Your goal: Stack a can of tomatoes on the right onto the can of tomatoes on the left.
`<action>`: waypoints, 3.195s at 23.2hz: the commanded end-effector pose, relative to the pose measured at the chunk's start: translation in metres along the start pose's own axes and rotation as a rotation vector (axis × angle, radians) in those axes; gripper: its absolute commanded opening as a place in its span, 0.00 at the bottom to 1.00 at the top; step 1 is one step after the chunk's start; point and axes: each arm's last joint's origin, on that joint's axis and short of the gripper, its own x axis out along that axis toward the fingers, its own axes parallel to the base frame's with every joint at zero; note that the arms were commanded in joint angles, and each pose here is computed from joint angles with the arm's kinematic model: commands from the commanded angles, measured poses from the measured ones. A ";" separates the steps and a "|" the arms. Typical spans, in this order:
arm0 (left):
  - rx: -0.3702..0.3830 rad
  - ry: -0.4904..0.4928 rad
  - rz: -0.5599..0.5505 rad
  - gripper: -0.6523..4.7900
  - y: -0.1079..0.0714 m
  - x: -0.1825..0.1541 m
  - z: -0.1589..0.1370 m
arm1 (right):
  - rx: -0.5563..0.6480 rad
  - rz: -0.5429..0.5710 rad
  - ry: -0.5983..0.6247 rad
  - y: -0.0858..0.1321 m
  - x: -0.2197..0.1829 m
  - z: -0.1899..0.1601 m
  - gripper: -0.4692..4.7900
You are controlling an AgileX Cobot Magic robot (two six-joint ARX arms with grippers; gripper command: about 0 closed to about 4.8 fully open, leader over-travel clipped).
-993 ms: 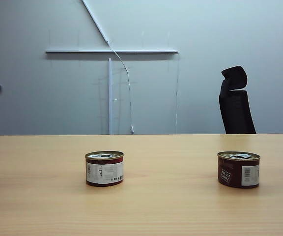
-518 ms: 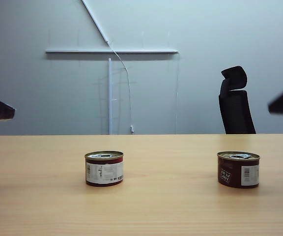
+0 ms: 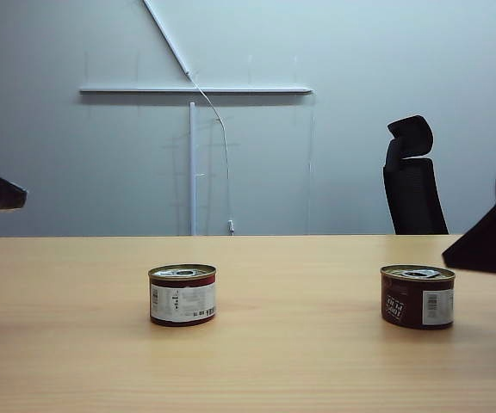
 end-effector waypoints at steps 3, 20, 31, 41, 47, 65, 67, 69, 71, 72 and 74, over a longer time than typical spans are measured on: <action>0.001 -0.018 0.000 0.11 0.000 -0.001 0.002 | -0.005 0.027 -0.037 0.002 0.016 0.002 1.00; 0.000 -0.018 0.001 0.11 0.000 -0.001 0.002 | 0.022 0.187 0.041 0.010 0.078 0.020 0.08; -0.030 -0.025 0.155 0.11 0.017 -0.003 0.003 | -0.017 0.480 0.094 0.068 0.144 0.107 0.08; -0.029 -0.042 0.159 0.11 0.017 -0.004 0.004 | -0.222 0.551 0.153 0.114 0.152 0.100 0.08; -0.029 -0.042 0.159 0.11 0.017 -0.004 0.004 | -0.234 0.454 0.149 0.111 0.154 0.100 0.08; -0.029 -0.042 0.159 0.11 0.017 -0.004 0.004 | -0.223 0.491 0.137 0.116 0.155 0.099 0.37; -0.029 -0.042 0.159 0.11 0.017 -0.004 0.004 | -0.216 0.525 0.141 0.116 0.154 0.099 0.37; -0.029 -0.042 0.159 0.11 0.017 -0.004 0.004 | -0.216 0.526 0.139 0.117 0.154 0.099 0.50; -0.029 -0.042 0.159 0.11 0.017 -0.004 0.004 | -0.217 0.513 0.131 0.116 0.154 0.100 0.75; -0.029 -0.042 0.159 0.11 0.017 -0.004 0.004 | -0.218 0.499 0.127 0.116 0.155 0.100 0.82; -0.029 -0.042 0.159 0.11 0.017 -0.004 0.004 | -0.217 0.493 0.109 0.116 0.155 0.102 0.91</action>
